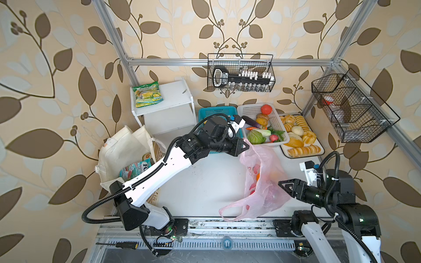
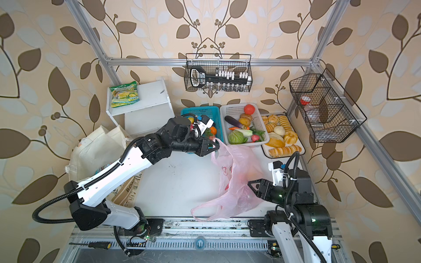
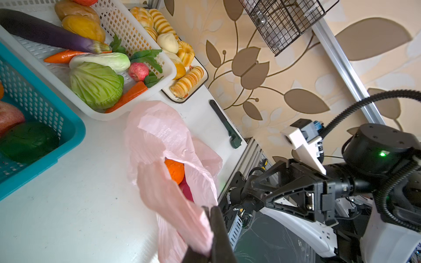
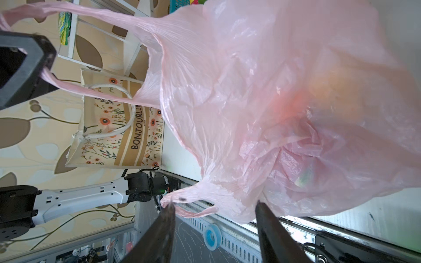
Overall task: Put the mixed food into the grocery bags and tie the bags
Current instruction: 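Lift the bag with the left gripper while the right gripper releases its handle, then lower the right gripper to grasp the other bag handle near the table edge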
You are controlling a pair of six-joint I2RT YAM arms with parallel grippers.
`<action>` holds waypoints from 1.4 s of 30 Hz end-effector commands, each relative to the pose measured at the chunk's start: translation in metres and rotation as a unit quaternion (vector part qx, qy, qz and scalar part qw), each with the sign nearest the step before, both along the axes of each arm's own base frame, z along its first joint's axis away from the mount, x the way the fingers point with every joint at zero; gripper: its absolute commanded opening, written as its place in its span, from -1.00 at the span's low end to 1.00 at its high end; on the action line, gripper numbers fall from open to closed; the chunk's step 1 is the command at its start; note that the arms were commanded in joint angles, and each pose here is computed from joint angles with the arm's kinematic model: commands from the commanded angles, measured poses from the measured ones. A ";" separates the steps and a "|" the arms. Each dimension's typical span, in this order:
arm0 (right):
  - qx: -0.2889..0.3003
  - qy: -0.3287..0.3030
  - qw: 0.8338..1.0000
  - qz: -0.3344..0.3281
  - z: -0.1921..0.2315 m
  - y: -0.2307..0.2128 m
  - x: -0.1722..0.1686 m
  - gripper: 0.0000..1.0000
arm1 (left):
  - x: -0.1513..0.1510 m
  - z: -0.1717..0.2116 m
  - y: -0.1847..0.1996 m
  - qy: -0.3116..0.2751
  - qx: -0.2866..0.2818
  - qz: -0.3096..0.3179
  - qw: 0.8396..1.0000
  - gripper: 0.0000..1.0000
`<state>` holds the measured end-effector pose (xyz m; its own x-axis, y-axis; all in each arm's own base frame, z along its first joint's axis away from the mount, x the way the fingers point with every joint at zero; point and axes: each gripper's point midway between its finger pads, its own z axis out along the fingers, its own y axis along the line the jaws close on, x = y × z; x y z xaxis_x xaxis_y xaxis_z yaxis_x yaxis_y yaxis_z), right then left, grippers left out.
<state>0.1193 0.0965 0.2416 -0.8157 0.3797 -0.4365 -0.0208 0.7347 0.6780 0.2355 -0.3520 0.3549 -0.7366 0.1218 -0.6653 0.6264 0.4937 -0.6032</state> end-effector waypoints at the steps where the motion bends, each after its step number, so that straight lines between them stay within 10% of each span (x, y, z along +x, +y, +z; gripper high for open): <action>1: -0.002 0.004 1.000 0.004 -0.008 0.000 -0.010 0.14 | 0.007 0.008 -0.003 -0.006 -0.019 0.008 1.000 -1.00; 8: 0.011 0.003 0.998 0.063 -0.008 0.017 0.002 0.05 | 0.018 -0.005 -0.008 0.007 -0.005 0.019 1.000 -1.00; 14: -0.118 -0.066 0.983 0.127 -0.006 0.063 0.026 0.03 | 0.029 -0.011 -0.003 0.020 0.004 0.034 0.999 -1.00; 22: -0.256 -0.328 0.868 0.272 0.019 0.194 -0.030 0.06 | 0.036 -0.009 0.001 0.034 -0.008 0.039 0.999 -1.00; 32: -0.279 -0.411 0.734 0.463 -0.043 0.278 -0.085 0.03 | 0.036 -0.007 0.004 0.032 -0.010 0.037 0.999 -1.00; 42: -0.367 -0.356 0.746 0.426 -0.109 0.258 -0.050 -0.06 | 0.035 -0.008 0.004 0.035 -0.007 0.037 0.999 -1.00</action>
<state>0.0550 0.3623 0.1423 -0.0621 -0.6913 -0.7199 -0.8868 0.3692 -0.2780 0.2702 -0.3481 0.3230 -0.8123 0.0766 -0.5782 0.5119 0.5688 -0.6438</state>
